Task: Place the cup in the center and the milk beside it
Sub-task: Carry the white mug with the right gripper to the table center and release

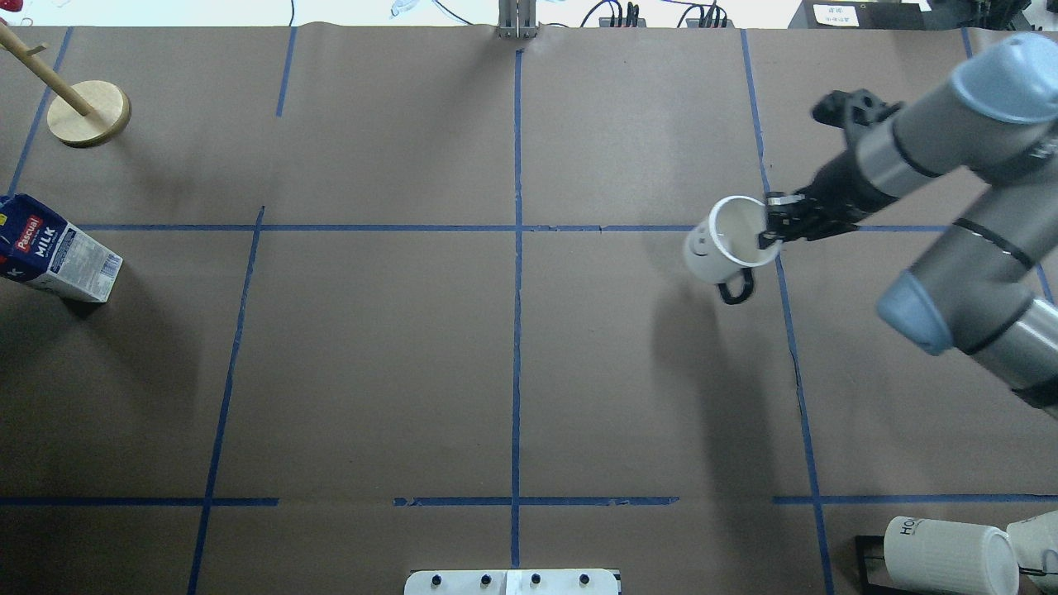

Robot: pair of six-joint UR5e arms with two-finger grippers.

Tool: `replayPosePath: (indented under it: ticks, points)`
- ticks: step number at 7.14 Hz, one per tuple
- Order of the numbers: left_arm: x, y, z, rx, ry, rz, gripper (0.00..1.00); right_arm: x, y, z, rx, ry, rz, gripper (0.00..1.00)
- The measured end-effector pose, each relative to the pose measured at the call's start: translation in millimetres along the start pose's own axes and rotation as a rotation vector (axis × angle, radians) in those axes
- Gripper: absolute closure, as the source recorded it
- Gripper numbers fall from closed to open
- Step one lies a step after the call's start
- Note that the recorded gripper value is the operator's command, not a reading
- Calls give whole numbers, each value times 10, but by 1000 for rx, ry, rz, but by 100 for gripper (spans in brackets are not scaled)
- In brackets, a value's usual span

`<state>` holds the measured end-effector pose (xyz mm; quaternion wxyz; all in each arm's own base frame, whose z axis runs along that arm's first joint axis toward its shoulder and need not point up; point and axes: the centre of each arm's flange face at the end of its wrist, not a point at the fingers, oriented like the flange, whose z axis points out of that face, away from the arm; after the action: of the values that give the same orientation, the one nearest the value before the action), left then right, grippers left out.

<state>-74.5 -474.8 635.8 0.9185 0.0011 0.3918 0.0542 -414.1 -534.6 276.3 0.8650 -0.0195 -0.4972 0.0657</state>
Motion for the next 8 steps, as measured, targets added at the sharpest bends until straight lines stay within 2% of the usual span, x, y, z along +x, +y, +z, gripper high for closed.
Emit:
replayPosePath:
  ticks: [2, 5, 6, 7, 8]
  points:
    - [34, -9, -34, 9, -2, 9, 0, -615, -62, 367, 33, 38, 67, 100]
    - [93, -9, -88, 20, -2, 19, 0, -781, 13, 738, 31, 83, 72, 97]
    - [105, -11, -91, 22, 7, 20, 0, -808, 71, 816, 27, 90, 64, 77]
    - [126, -14, -92, 26, 28, 21, 0, -829, 114, 869, 26, 95, 56, 1]
    - [147, -23, -99, 34, 43, 28, 0, -841, 158, 926, 30, 102, 52, 0]
